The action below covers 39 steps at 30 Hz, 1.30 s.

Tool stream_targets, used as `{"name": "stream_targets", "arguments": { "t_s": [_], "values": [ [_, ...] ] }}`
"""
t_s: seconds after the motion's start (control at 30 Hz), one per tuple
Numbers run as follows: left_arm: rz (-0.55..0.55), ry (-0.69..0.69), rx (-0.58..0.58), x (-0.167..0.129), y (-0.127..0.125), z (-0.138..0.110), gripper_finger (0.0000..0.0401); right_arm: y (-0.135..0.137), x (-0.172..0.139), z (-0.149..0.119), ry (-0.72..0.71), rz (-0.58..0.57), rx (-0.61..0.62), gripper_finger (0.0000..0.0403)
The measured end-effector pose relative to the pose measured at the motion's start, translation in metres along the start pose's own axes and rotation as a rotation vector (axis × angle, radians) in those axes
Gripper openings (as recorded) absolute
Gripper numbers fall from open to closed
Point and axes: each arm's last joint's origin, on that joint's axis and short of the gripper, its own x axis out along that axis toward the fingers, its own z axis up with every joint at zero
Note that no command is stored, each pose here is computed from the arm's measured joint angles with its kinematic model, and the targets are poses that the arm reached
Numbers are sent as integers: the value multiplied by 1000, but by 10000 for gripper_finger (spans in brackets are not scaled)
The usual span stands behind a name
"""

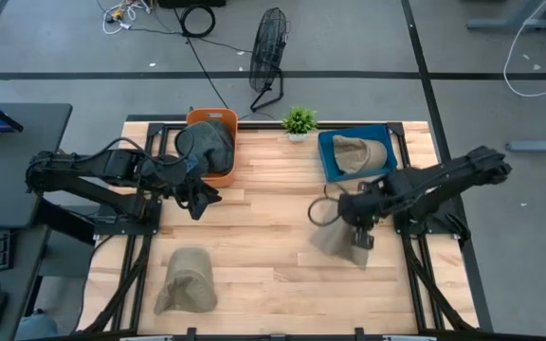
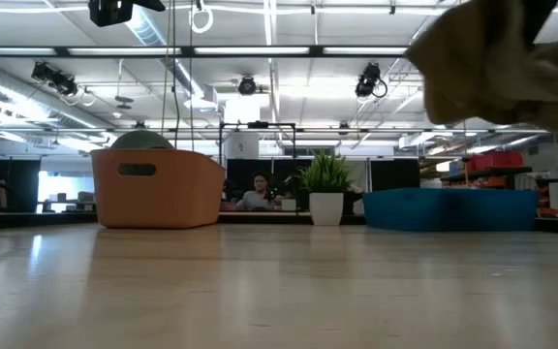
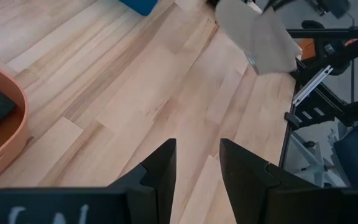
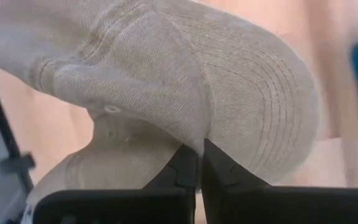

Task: Pick & Place hat
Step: Put the right brown cap into the blue bin

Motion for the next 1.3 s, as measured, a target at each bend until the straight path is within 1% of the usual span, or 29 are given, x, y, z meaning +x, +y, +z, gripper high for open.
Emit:
{"name": "stream_targets", "arguments": {
  "t_s": [0.07, 0.2, 0.33, 0.4, 0.47, 0.6, 0.8, 0.93, 1.1, 1.2, 1.3],
  "values": [
    [0, 0, 0, 0, 0, 0, 126, -11, -5, 2, -43, -36, 42, 6],
    [0, 0, 0, 0, 0, 0, 126, -36, -14, 7, -139, -149, 144, 6],
    [0, 0, 0, 0, 0, 0, 126, -69, -24, 10, -215, -285, 287, 6],
    [0, 0, 0, 0, 0, 0, 126, -86, -29, 11, -248, -365, 381, 6],
    [0, 0, 0, 0, 0, 0, 126, -103, -31, 12, -259, -427, 466, 6],
    [0, 0, 0, 0, 0, 0, 126, -134, -33, 11, -227, -480, 585, 6],
    [0, 0, 0, 0, 0, 0, 126, -177, -38, 4, -192, -536, 750, 6],
    [0, 0, 0, 0, 0, 0, 126, -202, -37, -2, -149, -528, 801, 6],
    [0, 0, 1, 0, 0, 0, 126, -228, -15, -4, -179, -483, 839, 6],
    [0, 0, 3, 0, 0, 0, 126, -238, 3, -2, -220, -409, 860, 6],
    [0, 0, 3, 0, 0, 0, 126, -245, 22, -3, -209, -389, 877, 6]
  ]
}}
